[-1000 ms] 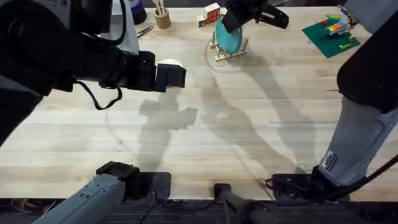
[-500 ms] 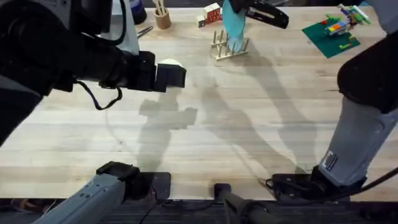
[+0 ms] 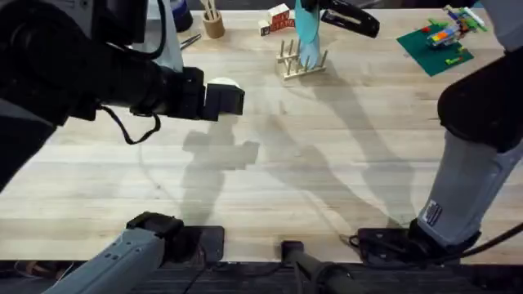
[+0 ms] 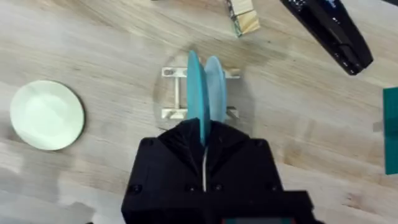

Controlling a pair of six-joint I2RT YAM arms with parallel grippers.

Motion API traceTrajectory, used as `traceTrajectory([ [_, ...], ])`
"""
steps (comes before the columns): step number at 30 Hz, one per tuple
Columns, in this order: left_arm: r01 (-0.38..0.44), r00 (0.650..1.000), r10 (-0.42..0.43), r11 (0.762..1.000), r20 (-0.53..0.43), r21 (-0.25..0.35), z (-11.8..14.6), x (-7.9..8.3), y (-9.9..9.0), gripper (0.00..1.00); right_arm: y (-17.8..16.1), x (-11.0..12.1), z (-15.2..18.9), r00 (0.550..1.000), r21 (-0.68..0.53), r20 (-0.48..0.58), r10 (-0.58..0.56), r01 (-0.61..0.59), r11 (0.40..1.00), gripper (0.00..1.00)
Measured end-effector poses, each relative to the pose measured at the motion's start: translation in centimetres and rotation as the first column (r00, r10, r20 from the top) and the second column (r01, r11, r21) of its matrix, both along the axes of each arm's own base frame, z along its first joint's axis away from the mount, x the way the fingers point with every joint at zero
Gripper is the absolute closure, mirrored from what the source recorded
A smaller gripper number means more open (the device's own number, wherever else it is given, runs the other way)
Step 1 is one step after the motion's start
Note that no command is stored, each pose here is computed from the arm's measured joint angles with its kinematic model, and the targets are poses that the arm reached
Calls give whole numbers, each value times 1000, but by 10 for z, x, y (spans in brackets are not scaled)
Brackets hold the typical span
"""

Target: Pick up the plates from the table one by one and place each into a slot on the dish rack.

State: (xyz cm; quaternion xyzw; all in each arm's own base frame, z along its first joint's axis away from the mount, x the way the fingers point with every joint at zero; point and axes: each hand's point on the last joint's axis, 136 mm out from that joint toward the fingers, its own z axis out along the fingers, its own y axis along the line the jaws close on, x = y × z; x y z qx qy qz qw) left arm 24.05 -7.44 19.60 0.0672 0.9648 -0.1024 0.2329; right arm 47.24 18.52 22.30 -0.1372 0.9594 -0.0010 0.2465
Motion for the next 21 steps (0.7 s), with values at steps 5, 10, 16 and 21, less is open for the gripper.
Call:
traceTrajectory([
  [5,0,1000,0,1000,0,0,0,0,0,6,-2,1,0,999,2,5,-37,37,999,972],
  [10,0,1000,0,1000,0,0,0,0,0,6,-5,2,1,998,2,8,-59,59,998,972],
  [16,0,1000,0,1000,0,0,0,0,0,6,-4,2,1,998,6,10,-65,65,998,972],
  [21,0,1000,0,1000,0,0,0,0,0,5,-3,6,-3,998,7,12,-66,66,998,972],
])
